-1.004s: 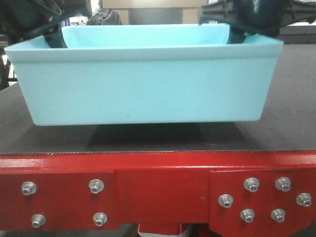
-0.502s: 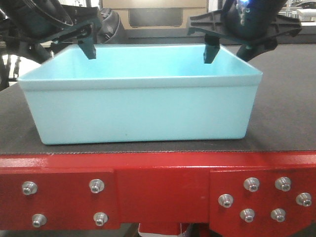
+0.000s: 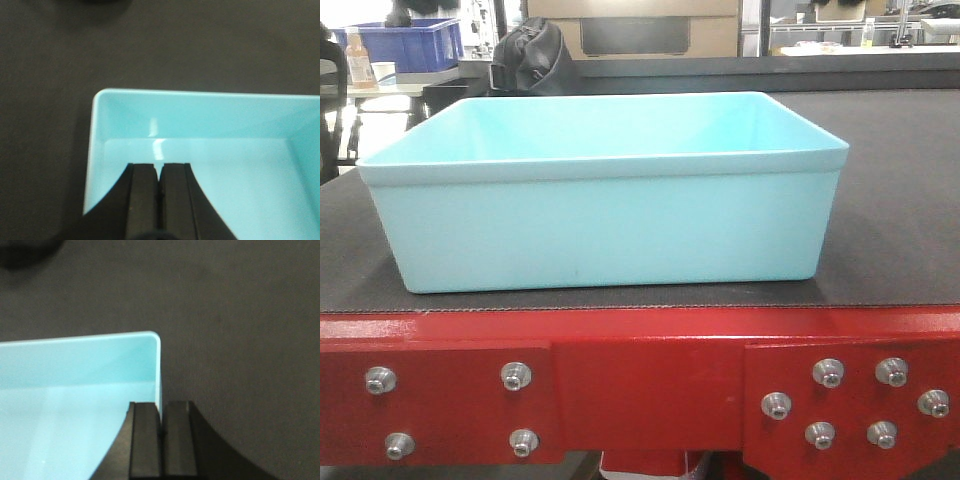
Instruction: Fetch blue bin and place on conveyor start
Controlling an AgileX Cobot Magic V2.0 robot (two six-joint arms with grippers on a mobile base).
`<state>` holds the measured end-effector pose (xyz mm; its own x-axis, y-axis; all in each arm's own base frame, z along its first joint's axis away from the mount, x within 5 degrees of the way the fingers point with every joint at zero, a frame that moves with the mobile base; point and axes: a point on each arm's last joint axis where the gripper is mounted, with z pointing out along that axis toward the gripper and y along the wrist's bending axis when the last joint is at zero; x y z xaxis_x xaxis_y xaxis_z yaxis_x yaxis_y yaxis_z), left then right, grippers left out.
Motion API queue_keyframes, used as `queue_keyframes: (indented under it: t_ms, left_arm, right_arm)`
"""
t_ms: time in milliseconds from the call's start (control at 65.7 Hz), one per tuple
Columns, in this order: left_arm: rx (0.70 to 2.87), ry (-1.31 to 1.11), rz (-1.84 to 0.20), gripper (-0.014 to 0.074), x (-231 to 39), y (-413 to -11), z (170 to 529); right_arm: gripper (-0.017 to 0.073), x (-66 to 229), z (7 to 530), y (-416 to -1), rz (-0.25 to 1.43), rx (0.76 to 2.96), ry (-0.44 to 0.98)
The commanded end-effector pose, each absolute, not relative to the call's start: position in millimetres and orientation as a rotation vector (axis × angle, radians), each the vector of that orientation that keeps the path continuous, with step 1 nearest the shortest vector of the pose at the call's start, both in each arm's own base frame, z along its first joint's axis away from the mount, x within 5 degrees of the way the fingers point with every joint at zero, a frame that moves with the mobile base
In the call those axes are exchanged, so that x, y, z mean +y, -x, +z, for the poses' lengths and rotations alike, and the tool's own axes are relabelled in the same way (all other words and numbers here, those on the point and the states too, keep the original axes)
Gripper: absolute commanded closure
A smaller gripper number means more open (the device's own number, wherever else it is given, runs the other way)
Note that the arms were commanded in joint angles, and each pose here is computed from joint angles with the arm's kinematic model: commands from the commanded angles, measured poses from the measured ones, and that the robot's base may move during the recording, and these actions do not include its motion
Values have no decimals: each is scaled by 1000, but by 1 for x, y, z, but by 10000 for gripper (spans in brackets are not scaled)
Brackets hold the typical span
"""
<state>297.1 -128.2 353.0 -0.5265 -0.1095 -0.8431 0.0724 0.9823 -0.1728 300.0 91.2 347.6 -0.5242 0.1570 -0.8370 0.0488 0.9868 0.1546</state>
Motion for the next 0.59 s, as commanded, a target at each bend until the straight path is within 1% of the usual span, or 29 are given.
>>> queue_keyframes:
  t_ms: [0, 30, 167, 228, 411, 578]
  left_arm:
    - [2068, -5, -270, 705, -130, -275, 369]
    - [2051, -18, -289, 705, -130, -268, 371]
    - [1996, -73, -398, 705, -123, -240, 358]
    - [1953, -110, -455, 705, -120, -226, 349]
    - [1833, -196, -615, 705, -110, -184, 322]
    - [1840, -155, -626, 705, -87, -152, 295]
  right_arm:
    - [724, 88, 363, -282, 171, 2039, -71]
    - [724, 88, 365, -275, 201, 2002, -39]
    - [724, 82, 356, -240, 297, 1906, 38]
    - [724, 79, 347, -226, 292, 1887, 87]
    - [725, 64, 325, -184, 270, 1856, 158]
    - [726, 50, 303, -150, 259, 1842, 175]
